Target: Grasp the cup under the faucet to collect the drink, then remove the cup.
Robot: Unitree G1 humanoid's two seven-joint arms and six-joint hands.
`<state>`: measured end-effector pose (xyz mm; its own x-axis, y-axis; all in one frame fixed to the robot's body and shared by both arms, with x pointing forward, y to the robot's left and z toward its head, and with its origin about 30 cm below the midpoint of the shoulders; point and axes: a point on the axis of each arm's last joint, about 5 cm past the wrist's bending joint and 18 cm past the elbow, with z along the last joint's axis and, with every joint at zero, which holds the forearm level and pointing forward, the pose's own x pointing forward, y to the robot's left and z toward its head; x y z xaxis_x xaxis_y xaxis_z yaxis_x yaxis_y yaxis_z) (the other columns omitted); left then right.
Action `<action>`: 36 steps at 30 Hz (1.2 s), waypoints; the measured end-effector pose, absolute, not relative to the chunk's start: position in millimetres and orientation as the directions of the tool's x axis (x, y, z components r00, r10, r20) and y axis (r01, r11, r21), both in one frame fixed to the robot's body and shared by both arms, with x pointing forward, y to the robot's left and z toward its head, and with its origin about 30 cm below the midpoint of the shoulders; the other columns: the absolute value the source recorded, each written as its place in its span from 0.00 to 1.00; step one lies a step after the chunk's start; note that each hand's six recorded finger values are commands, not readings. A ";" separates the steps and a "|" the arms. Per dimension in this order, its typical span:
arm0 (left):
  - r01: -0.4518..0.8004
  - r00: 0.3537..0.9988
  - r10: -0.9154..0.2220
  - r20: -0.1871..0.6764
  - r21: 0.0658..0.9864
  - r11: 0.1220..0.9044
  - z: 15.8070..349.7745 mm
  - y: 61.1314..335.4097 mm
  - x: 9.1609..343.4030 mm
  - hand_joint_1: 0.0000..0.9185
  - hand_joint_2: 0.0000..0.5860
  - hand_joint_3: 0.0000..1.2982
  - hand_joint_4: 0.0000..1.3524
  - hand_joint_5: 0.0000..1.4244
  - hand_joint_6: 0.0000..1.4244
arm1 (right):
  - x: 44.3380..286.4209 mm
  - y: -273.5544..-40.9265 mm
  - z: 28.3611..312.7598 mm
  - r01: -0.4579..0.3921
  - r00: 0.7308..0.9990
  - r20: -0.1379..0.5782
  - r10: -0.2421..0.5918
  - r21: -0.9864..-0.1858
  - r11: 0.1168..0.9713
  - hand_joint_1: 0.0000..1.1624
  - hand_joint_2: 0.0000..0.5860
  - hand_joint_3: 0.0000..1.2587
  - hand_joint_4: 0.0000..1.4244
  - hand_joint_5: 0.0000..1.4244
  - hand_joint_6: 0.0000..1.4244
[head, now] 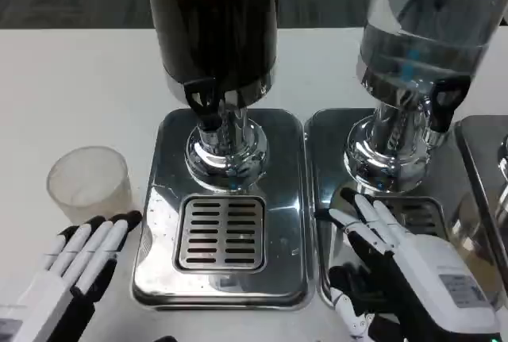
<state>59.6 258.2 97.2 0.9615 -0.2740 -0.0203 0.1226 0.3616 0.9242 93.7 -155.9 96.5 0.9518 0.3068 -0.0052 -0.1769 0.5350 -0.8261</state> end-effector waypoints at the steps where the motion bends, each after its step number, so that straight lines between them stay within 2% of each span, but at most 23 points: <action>1: 0.109 0.963 -0.270 -0.004 0.920 0.376 96.4 258.8 58.7 0.00 0.20 0.00 0.00 0.00 0.00 | 93.6 -156.0 96.6 -0.177 0.952 -0.006 0.306 -0.826 0.535 0.47 1.00 0.13 0.00 0.00 0.07; 5: 0.061 0.967 -0.251 0.048 0.911 0.408 95.2 261.2 56.6 0.00 0.20 0.00 0.00 0.00 0.00 | 93.8 -156.3 96.6 -0.179 0.952 -0.009 0.306 -0.826 0.534 0.47 1.00 0.13 0.00 0.00 0.07; 15: 0.038 0.971 -0.227 0.071 0.896 0.442 93.8 268.7 55.8 0.00 0.17 0.00 0.00 0.00 0.00 | 94.1 -150.9 96.5 -0.181 0.954 -0.011 0.299 -0.819 0.545 0.47 1.00 0.13 0.00 0.00 0.07; 21: -0.049 0.968 -0.194 0.157 0.883 0.467 99.6 277.6 61.2 0.00 0.16 0.00 0.00 0.00 0.00 | 93.5 -147.5 95.8 -0.183 0.954 -0.014 0.299 -0.817 0.547 0.47 1.00 0.13 0.00 0.00 0.07; 30: -0.149 0.969 -0.095 0.229 0.844 0.515 100.7 287.9 75.5 0.00 0.07 0.00 0.00 0.00 0.00 | 91.3 -147.4 94.7 -0.189 0.955 -0.024 0.294 -0.814 0.550 0.47 1.00 0.13 0.00 0.00 0.07; 36: -0.169 0.971 -0.052 0.234 0.821 0.545 97.9 293.8 85.9 0.00 0.04 0.00 0.00 0.00 0.00 | 91.6 -147.8 93.7 -0.192 0.956 -0.028 0.290 -0.811 0.553 0.47 1.00 0.13 0.00 0.00 0.07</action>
